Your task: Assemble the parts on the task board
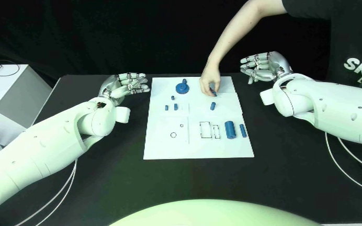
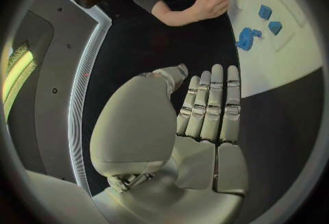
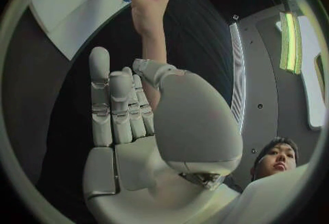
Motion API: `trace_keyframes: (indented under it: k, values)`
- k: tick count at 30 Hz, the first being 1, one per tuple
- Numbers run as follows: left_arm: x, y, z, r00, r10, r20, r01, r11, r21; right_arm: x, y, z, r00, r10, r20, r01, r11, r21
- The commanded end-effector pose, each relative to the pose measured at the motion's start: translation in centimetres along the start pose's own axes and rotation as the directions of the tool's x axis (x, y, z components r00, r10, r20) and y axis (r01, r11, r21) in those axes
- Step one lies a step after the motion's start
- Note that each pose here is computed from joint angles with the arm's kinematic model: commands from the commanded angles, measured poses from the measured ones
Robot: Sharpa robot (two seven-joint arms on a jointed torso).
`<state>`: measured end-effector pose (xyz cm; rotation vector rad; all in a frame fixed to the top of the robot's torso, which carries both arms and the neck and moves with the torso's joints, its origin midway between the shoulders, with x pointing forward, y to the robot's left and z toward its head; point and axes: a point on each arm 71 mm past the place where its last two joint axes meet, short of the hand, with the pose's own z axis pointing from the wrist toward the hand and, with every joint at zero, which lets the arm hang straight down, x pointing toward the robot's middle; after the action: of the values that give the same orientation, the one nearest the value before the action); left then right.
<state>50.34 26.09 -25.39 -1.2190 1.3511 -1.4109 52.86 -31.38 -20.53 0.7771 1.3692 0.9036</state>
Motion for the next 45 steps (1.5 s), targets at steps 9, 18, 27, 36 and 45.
trace_keyframes:
  k: [9, 18, 27, 36, 45]
  values:
    - [0.19, -0.22, 0.04, 1.000, 0.002, -0.007, -0.002, 1.000, 0.018, 0.24, 0.12, 0.01, 1.000, -0.001, -0.019, 0.000, 1.000, -0.018]
    - [0.21, -0.26, 0.02, 1.000, 0.002, -0.008, -0.002, 1.000, 0.018, 0.24, 0.12, -0.05, 1.000, -0.004, -0.022, 0.004, 1.000, -0.018]
    - [0.25, -0.29, 0.01, 1.000, 0.002, -0.010, -0.002, 1.000, 0.019, 0.44, 0.34, -0.32, 0.997, -0.064, -0.051, 0.062, 0.997, -0.039]
    - [0.40, -0.35, -0.01, 1.000, 0.001, -0.013, -0.001, 1.000, 0.020, 0.54, 0.50, -0.61, 0.985, -0.151, -0.084, 0.145, 0.987, -0.073]
    - [0.41, -0.37, -0.02, 1.000, 0.001, -0.014, -0.001, 1.000, 0.021, 0.81, 0.58, -0.82, 0.965, -0.235, -0.118, 0.224, 0.969, -0.099]
